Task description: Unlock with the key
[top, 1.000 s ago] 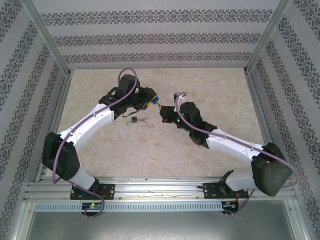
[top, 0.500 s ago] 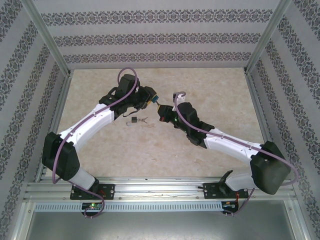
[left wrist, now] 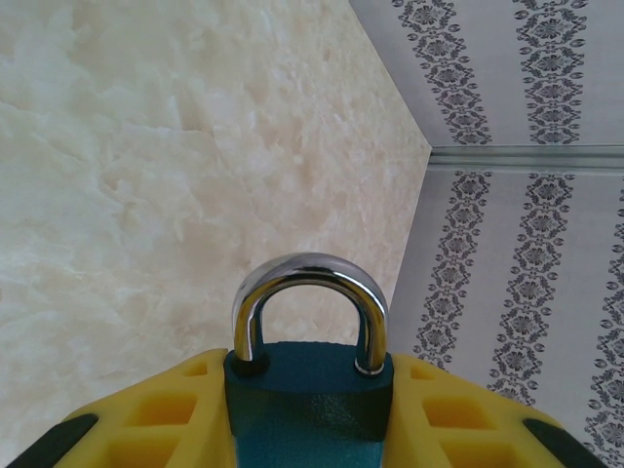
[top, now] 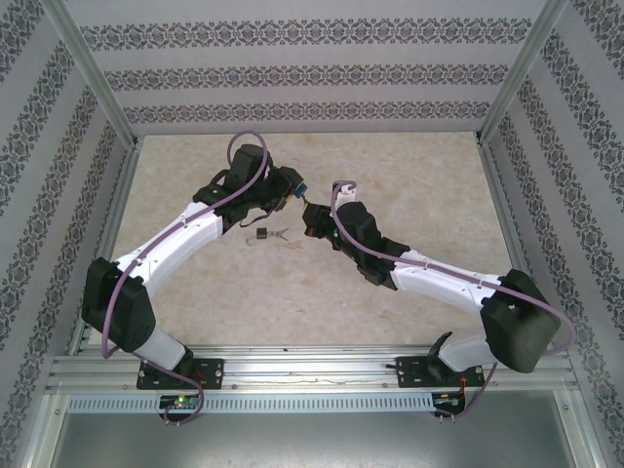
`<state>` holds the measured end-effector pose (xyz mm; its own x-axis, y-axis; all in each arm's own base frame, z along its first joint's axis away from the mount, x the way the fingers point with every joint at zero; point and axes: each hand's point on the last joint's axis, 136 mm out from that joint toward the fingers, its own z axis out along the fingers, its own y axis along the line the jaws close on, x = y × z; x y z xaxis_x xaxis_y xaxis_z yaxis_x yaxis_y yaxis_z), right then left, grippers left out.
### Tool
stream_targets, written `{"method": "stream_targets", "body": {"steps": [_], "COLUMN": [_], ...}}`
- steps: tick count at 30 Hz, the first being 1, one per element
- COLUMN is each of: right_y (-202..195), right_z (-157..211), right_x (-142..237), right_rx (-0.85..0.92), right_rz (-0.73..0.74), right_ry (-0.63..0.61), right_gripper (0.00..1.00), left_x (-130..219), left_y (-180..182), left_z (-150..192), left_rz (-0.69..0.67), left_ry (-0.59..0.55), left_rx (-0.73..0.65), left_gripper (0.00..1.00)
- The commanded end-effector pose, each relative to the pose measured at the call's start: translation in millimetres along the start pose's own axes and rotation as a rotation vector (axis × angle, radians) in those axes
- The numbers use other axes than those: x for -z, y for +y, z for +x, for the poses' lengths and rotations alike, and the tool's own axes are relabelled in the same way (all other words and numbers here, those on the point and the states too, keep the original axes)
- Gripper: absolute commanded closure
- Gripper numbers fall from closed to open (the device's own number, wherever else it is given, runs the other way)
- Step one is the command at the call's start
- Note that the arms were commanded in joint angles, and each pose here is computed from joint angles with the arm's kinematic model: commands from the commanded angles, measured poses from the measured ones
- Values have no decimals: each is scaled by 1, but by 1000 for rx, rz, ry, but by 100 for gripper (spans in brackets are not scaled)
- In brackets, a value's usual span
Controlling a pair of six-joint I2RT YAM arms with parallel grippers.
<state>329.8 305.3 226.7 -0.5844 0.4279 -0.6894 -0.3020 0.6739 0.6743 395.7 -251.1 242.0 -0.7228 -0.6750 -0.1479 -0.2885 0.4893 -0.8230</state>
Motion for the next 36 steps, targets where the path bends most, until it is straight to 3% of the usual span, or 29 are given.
{"method": "stream_targets", "body": {"steps": [1,16,29,36], "right_y": [53,34,33,24], "right_z": [-32,-36,-33,-38], "right_x": [13,12,15,19], "right_rx": [23,-7,213,175], "right_rz": [-209,-201,-110,-55], "right_ry": [-39,93,83,44], "right_gripper": [100,100,100,100], "left_x": [7,7,6,6], "left_y": [-25,-25,-27,-23], "left_z": [26,29,29,28], "left_rz": [81,87,90,78], "left_ry": [93,105,108,101], "left_rx": [-40,-48,-42,-42], "left_gripper": [66,66,66,66]}}
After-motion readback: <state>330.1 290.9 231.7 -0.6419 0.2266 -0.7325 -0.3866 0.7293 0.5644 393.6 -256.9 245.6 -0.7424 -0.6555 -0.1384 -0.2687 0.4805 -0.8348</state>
